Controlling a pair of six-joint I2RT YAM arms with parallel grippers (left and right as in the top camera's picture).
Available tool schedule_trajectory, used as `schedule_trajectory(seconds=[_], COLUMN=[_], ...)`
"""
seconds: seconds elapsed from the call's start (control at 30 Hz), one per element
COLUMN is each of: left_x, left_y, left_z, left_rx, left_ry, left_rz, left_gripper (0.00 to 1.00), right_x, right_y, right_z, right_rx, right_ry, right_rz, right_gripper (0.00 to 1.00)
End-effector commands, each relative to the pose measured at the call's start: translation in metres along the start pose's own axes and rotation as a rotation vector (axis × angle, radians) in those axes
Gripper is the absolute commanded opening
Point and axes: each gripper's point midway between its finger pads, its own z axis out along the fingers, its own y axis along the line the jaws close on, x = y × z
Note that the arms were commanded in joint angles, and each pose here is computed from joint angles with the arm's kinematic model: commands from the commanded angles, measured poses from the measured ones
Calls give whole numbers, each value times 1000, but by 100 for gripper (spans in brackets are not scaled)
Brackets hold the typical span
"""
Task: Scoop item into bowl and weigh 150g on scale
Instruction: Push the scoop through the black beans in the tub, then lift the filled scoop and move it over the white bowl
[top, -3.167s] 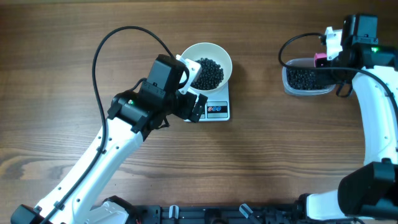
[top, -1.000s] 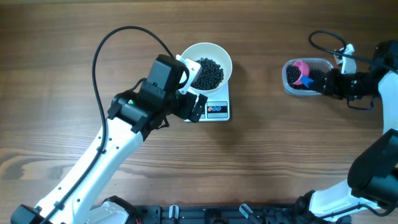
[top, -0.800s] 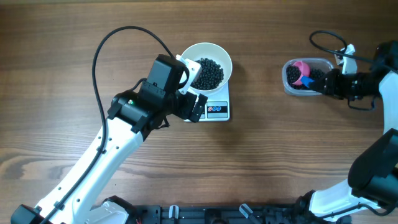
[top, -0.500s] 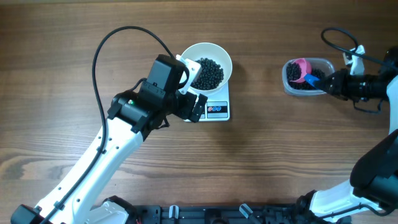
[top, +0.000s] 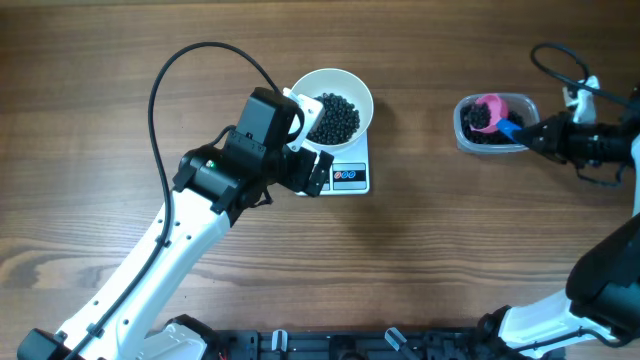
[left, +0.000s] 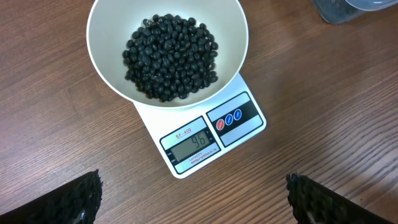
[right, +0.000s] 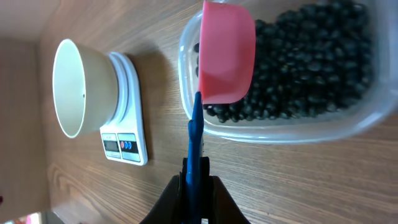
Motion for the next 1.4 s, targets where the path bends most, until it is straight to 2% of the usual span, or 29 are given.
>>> schedule_trajectory(seconds=[0.0,0.33,0.43,0.7,1.07,1.27,1.37], left_x=[3,4,3,4,4,4,3], left_y=[-4,-4,-4,-4,-4,-4,-4], left_z=[3,4,3,3,3,3,3], left_rx=[17,17,17,17,17,17,17], left_ry=[13,14,13,14,14,14,13], left_rz=[19,19,19,19,19,19,19], left_gripper=[100,100,100,100,100,100,100], right_x=[0,-14,-23,-23,2,9,11], right_y=[-2,37,61,86,175,214,223], right_z=[-3,-19,-30,-26,40,47,53], right_rx=[-60,-335,-489,-579,-658,-697,-608], right_ry=[-16,-107,-150,-118,72,56,30], right_rz=[77,110,129,139,-141,-351,-452], right_gripper=[4,4,4,4,5,4,4])
